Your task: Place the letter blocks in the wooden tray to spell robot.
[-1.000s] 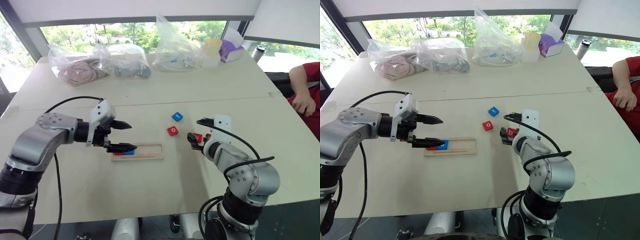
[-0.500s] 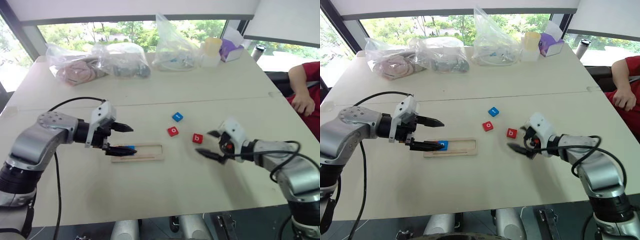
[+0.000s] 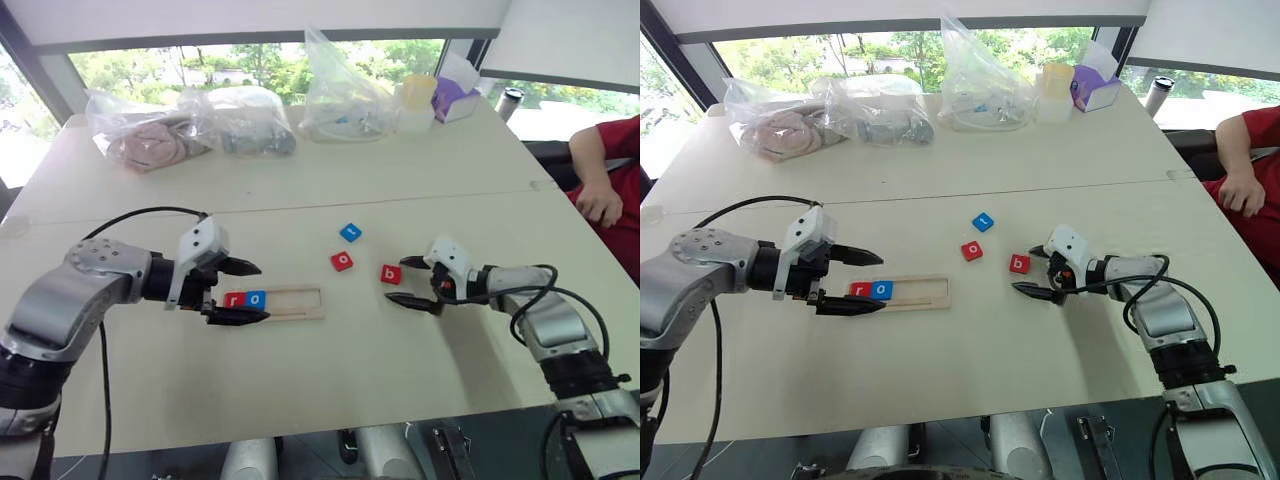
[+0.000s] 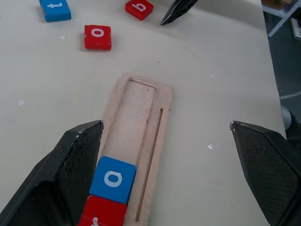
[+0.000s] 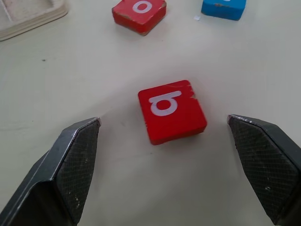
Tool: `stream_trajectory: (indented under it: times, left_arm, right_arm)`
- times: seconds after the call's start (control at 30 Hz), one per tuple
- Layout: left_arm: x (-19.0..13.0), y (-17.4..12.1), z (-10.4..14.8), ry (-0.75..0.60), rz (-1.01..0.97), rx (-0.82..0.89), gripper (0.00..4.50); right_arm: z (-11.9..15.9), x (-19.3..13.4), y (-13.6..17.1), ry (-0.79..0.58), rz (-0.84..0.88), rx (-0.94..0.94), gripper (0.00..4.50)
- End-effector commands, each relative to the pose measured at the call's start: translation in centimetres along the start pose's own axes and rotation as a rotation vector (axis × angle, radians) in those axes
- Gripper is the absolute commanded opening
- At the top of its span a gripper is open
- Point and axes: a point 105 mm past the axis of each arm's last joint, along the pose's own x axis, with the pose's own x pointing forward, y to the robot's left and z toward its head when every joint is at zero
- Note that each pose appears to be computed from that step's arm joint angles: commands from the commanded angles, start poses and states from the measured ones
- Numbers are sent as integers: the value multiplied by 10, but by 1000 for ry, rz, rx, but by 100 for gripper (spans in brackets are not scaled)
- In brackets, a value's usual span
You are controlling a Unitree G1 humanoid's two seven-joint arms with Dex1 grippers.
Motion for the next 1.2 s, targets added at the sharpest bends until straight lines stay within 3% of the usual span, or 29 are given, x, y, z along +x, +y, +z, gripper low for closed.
stream_trajectory:
  times: [0.03, 0.1, 0.27, 0.4, 0.5, 0.6, 0.8, 1.2]
  left_arm:
    - [-5, 0, 7, -14, 27, 30, 450]
    - [-7, 1, 3, -7, 41, 20, 450]
    - [-12, 4, -2, -5, 74, 1, 450]
    - [-18, 9, -9, 10, 106, -18, 450]
    - [-44, 26, -31, 97, 214, -40, 450]
    - [-67, 33, -44, 157, 268, -47, 450]
    - [-79, 29, -44, 159, 297, -58, 450]
    - [-70, 13, -47, 103, 329, -104, 450]
  right_arm:
    - [6, 2, -6, -36, -4, -14, 421]
    - [7, 4, -6, -48, 3, -5, 361]
    - [11, 5, -4, -58, 14, -5, 113]
    - [27, 8, -2, -89, 23, -39, 113]
    - [77, 20, 27, -178, 154, -139, 113]
    - [97, 40, 51, -165, 229, -218, 113]
    - [105, 86, 83, -136, 267, -266, 113]
    - [99, 113, 119, -62, 366, -329, 113]
